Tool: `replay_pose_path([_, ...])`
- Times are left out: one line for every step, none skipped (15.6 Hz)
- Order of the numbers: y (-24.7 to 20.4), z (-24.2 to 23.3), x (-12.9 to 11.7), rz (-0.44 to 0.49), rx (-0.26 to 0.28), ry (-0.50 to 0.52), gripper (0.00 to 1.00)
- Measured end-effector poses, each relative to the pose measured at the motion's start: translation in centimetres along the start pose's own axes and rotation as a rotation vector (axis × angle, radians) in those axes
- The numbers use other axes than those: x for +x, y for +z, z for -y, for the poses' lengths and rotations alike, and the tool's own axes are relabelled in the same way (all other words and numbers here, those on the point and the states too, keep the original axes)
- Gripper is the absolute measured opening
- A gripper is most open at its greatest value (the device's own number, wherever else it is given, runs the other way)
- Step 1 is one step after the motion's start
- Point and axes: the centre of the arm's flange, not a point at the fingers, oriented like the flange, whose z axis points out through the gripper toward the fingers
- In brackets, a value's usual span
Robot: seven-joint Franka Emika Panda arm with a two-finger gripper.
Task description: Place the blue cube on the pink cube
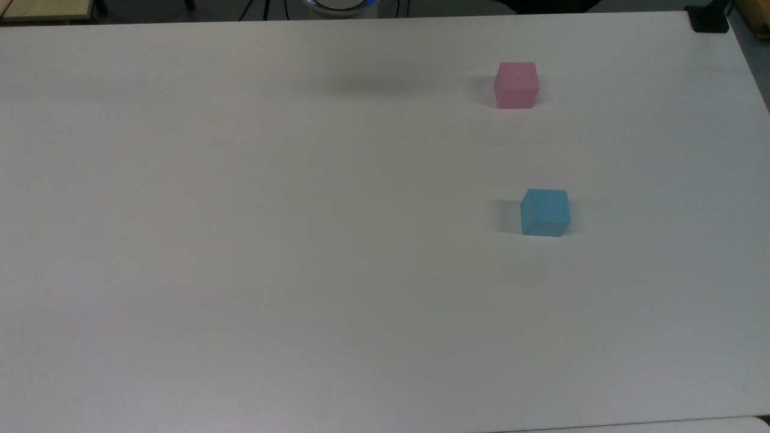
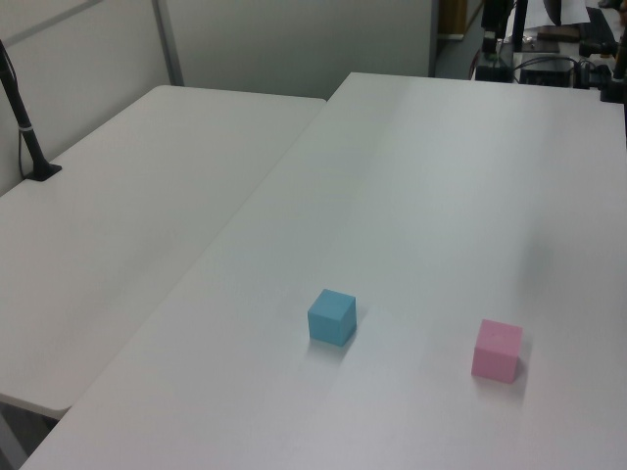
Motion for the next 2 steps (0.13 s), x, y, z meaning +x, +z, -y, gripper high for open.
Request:
replay_pose_path([-0.03,-0.17,0.06,-0.002,0.000,0.003,1.00])
replay_pose_path([0.00,-0.33,0.12,-0.003,-0.001,0.006,1.00])
